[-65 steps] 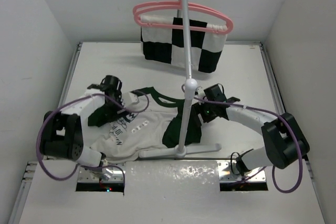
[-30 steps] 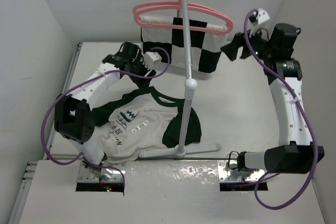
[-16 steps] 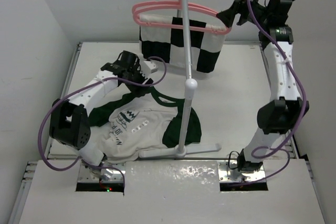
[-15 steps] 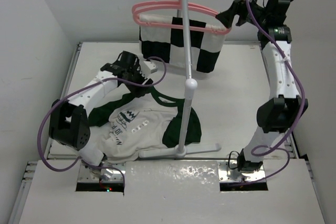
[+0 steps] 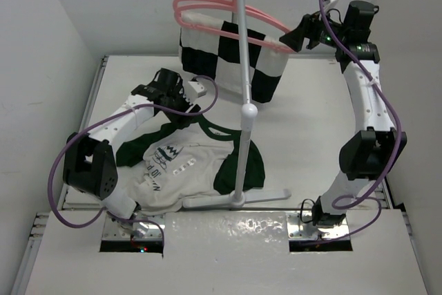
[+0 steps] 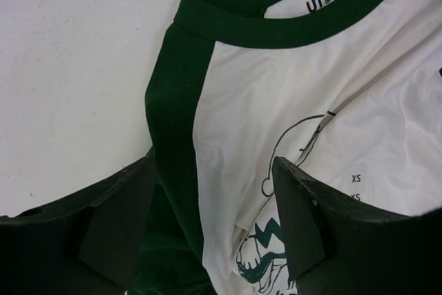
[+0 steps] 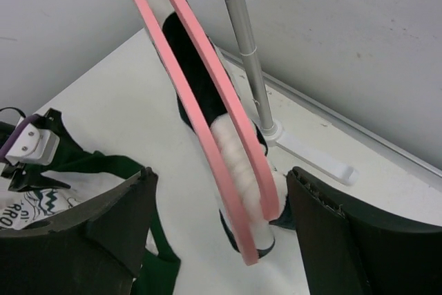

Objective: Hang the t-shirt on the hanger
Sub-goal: Pick up the hanger from the clothesline.

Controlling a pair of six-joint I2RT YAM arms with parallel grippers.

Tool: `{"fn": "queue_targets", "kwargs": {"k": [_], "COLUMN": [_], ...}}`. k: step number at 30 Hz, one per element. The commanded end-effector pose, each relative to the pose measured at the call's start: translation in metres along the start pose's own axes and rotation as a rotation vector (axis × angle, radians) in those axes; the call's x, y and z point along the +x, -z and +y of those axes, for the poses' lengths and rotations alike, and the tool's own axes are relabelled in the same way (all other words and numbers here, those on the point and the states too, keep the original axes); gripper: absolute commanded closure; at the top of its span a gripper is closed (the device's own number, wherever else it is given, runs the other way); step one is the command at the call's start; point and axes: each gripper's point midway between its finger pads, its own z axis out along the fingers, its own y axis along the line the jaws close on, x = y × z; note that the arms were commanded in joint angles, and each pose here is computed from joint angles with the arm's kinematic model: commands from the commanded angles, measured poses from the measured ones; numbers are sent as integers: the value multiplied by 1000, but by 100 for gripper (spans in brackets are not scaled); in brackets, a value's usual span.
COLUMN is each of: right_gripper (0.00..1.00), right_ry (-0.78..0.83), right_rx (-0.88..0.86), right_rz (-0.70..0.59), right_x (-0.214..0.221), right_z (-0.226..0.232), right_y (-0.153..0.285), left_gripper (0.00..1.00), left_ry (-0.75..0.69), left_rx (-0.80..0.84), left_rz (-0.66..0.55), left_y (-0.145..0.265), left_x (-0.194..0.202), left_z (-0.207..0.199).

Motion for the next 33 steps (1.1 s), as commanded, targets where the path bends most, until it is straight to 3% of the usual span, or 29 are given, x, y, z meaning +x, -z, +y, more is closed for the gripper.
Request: {"fn": "queue_targets", "kwargs": {"k": [1,14,21,33], "right_gripper": [25,33,32,36], "right_ry": [90,84,84,15], "right_rx": [-13,53,63,25], "right_rz": [-42,-45,-66,-16], "right_x": [-23,-19,-25,9], "right_z": [19,32,47,62], "right_y": [19,39,53,52], "left_gripper": [34,32,32,32], "left_ry": [-12,-17,-28,-39], "left_rx": [-23,-23,-19,-24], "left_rz": [-56,-41,-36,-35], "left_y": [10,9,8,8], "left_x": [-13,-8,-6,-4], "left_z": [1,2,1,1]}}
